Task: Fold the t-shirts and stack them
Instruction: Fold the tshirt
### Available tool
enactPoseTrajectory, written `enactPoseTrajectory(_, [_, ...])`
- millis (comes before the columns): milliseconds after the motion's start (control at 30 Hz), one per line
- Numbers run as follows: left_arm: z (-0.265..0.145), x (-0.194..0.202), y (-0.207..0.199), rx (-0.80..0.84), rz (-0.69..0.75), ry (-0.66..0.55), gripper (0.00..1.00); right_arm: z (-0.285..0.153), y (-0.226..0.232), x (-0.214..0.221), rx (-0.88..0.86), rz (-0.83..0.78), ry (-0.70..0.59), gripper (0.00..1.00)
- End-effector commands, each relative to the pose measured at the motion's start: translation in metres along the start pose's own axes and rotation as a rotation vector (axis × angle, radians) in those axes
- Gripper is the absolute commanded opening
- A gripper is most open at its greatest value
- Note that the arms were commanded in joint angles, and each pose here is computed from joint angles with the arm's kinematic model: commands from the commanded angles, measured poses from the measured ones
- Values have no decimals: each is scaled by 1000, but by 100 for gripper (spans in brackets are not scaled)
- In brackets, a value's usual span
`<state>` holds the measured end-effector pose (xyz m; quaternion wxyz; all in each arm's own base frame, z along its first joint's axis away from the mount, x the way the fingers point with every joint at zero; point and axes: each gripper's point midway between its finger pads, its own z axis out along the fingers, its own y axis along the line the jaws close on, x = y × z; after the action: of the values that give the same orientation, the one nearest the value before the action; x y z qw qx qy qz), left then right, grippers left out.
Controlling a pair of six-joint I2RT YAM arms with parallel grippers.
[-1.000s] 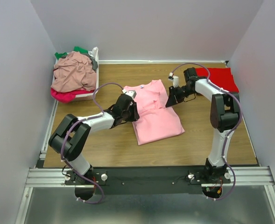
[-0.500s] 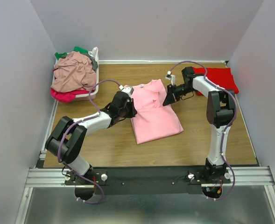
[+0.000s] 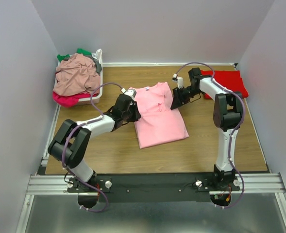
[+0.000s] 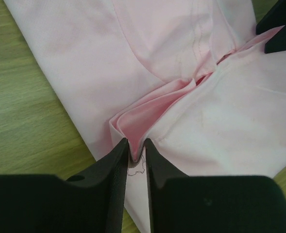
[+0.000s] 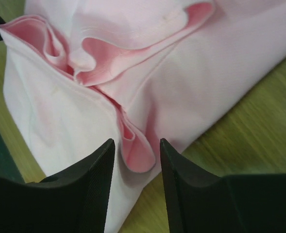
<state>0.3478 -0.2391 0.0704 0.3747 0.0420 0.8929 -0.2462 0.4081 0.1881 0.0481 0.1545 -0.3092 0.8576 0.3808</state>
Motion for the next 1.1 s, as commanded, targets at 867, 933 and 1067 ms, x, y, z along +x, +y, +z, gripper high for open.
enactPoseTrajectory(867, [-67,-69,20,-170,61,-221,49,-94,100,1,111,-609,-203,70])
enactPoseTrajectory(933, [-80,-59,-3,-39,69,-205,40,-91,119,33,66,-762,-209,90])
enactPoseTrajectory(1067, [-115,-32,-60,193,144,-177,40,-70,125,95,7,-998,-164,100])
